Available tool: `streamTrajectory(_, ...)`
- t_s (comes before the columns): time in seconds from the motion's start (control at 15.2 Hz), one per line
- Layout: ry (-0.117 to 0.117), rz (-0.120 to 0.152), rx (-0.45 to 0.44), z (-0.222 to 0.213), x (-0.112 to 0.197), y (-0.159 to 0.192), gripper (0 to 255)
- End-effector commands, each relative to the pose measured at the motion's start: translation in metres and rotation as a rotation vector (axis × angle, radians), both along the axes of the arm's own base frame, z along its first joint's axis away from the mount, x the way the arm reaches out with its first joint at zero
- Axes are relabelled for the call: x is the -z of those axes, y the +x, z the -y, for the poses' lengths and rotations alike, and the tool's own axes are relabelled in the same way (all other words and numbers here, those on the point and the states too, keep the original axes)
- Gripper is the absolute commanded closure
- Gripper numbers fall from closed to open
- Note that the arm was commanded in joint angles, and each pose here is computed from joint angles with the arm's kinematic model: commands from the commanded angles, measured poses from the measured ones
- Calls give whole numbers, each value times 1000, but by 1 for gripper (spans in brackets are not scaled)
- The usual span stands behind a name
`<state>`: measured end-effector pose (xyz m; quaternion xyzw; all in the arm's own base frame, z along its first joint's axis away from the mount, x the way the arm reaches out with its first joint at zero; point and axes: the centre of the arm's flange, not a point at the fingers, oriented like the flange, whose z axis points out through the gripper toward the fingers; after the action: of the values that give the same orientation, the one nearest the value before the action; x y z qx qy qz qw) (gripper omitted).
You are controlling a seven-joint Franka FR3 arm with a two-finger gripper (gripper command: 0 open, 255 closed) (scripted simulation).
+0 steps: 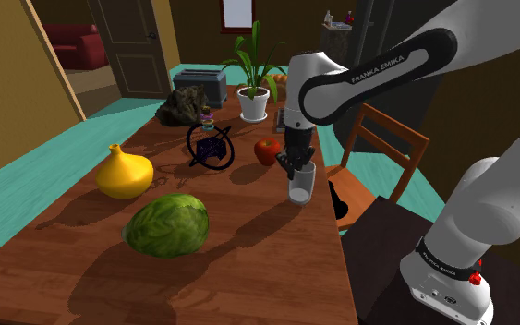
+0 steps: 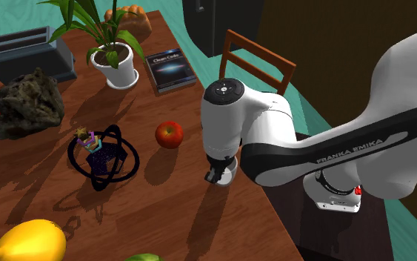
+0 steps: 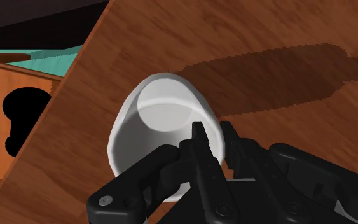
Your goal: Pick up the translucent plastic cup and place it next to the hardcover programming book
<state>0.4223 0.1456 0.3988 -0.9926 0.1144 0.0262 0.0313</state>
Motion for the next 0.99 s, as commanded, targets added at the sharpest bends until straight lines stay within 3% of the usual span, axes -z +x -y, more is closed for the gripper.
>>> streamTrajectory(0.0, 0, 0, 0, 0, -11, 0, 255)
streamTrajectory(0.92, 0, 0, 0, 0, -85, 0, 255)
